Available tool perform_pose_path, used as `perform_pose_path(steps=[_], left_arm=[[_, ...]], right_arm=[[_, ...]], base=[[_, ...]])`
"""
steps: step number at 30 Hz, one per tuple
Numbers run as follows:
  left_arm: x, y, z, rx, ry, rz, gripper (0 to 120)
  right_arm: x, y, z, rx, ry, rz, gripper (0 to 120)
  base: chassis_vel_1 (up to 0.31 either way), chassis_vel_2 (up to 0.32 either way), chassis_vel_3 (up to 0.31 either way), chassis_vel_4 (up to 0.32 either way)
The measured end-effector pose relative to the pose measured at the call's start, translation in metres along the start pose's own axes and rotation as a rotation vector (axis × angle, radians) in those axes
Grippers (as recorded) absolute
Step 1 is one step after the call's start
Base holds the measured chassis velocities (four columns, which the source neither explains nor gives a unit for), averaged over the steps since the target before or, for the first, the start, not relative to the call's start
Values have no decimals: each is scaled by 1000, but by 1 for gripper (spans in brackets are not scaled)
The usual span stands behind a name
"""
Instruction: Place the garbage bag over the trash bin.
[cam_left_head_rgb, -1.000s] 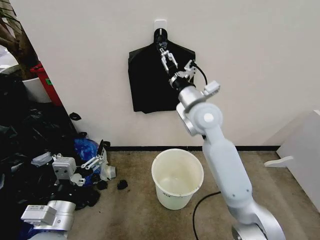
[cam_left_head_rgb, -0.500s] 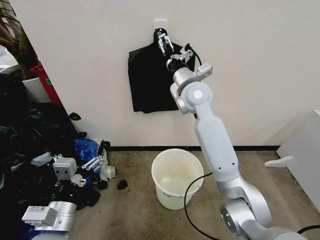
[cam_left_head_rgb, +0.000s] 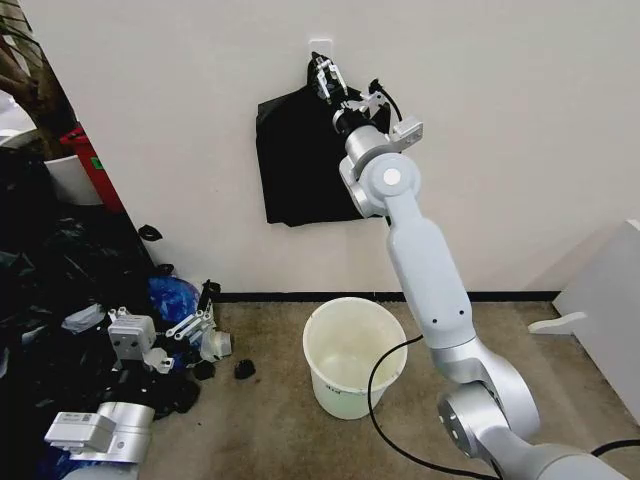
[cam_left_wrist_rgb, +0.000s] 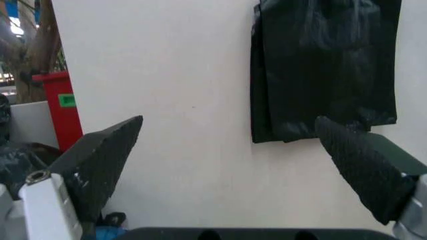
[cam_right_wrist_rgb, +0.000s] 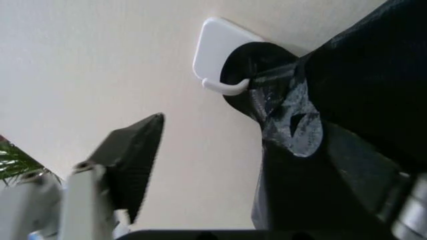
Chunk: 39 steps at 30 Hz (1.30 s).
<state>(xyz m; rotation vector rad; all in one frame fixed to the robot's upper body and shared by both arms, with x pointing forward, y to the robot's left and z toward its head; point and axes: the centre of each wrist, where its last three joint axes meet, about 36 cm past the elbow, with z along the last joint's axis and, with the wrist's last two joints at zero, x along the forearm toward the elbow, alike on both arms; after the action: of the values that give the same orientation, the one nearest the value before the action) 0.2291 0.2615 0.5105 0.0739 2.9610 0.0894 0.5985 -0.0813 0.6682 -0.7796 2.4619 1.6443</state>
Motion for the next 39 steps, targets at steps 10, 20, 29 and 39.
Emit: perform_pose_path(steps=[10,20,29,39], left_arm=[[0,0,-4,0,-9,4,100],[1,0,-6,-4,-11,9,100],[1,0,-6,-6,-10,13,100],[0,-1,-6,-4,-14,12,100]], right_arm=[[0,-1,0,-14,-3,11,44],[1,-3,1,-31,-6,29,11],[2,-6,4,-38,-1,37,0],[28,-25,16,-38,24,72,0]], base=[[0,0,0,0],[0,0,0,0],[0,0,0,0],[0,0,0,0]])
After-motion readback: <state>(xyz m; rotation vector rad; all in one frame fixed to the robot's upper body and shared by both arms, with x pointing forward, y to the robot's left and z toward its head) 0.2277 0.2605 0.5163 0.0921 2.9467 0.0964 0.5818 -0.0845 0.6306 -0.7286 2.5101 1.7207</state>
